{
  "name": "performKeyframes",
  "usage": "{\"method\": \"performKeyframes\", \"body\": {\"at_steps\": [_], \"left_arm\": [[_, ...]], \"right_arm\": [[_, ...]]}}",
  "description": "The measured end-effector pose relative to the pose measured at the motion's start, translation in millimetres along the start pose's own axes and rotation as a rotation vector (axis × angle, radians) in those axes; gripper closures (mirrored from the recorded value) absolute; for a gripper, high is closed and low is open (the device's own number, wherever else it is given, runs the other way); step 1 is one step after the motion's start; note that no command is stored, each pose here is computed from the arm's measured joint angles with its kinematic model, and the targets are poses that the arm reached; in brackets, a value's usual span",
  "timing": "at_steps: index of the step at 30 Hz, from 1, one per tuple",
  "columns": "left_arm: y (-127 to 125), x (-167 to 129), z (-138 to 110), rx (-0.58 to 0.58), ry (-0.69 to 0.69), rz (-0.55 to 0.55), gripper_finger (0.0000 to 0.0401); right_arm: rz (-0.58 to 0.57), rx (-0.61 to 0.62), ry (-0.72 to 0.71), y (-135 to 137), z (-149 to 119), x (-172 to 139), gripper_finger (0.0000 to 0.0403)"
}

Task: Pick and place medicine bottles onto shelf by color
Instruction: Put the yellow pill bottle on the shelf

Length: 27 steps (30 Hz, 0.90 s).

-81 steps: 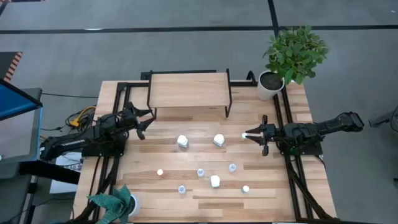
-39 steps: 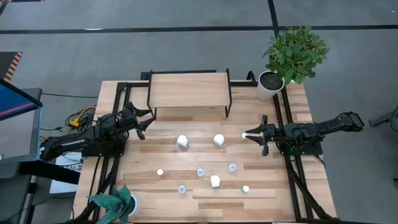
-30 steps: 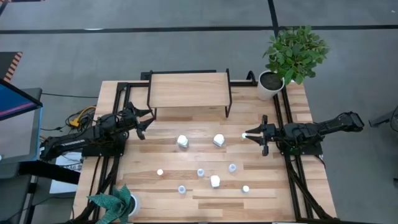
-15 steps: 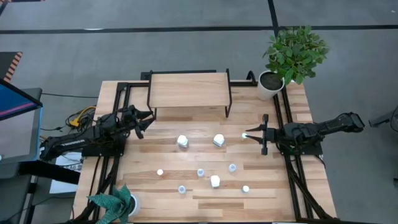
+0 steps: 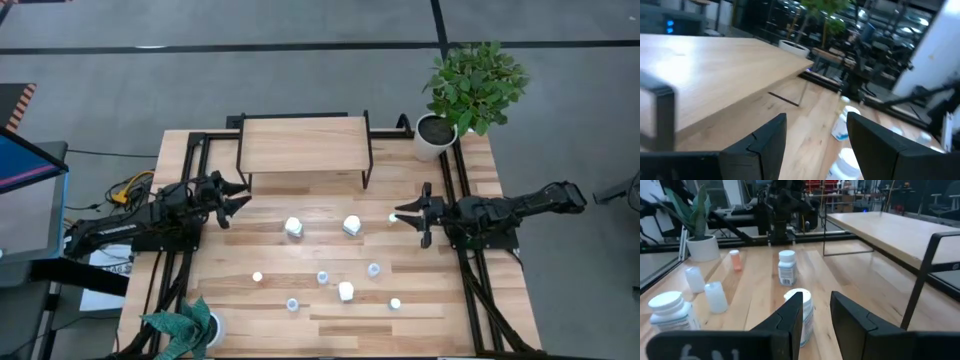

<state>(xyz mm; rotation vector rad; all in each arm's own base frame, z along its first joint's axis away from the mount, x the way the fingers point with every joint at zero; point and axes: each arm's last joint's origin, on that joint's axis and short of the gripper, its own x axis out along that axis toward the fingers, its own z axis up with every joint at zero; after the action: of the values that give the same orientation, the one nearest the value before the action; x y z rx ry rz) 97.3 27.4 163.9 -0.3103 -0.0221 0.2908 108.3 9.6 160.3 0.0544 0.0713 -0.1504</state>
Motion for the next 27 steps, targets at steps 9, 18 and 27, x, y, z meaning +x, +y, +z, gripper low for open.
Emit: {"method": "performKeyframes", "body": {"at_steps": [9,18,27], "left_arm": [[-2.0,-0.1,1.5,0.173,-0.009,-0.054,0.0205],[-3.6,-0.4,7.1,0.162,-0.069,-0.06,0.0205],[-10.4,-2.8,19.6,0.109,-0.13,-0.178,0.0205]], "right_arm": [[-0.018,0.005,-0.123,-1.2,12.7,-0.5,0.028],[-0.023,0.062,-0.168,-1.8,24.8,-1.9,0.0193],[0.013,0.098,-0.284,-0.9,37.3,-4.7,0.0139]]}}
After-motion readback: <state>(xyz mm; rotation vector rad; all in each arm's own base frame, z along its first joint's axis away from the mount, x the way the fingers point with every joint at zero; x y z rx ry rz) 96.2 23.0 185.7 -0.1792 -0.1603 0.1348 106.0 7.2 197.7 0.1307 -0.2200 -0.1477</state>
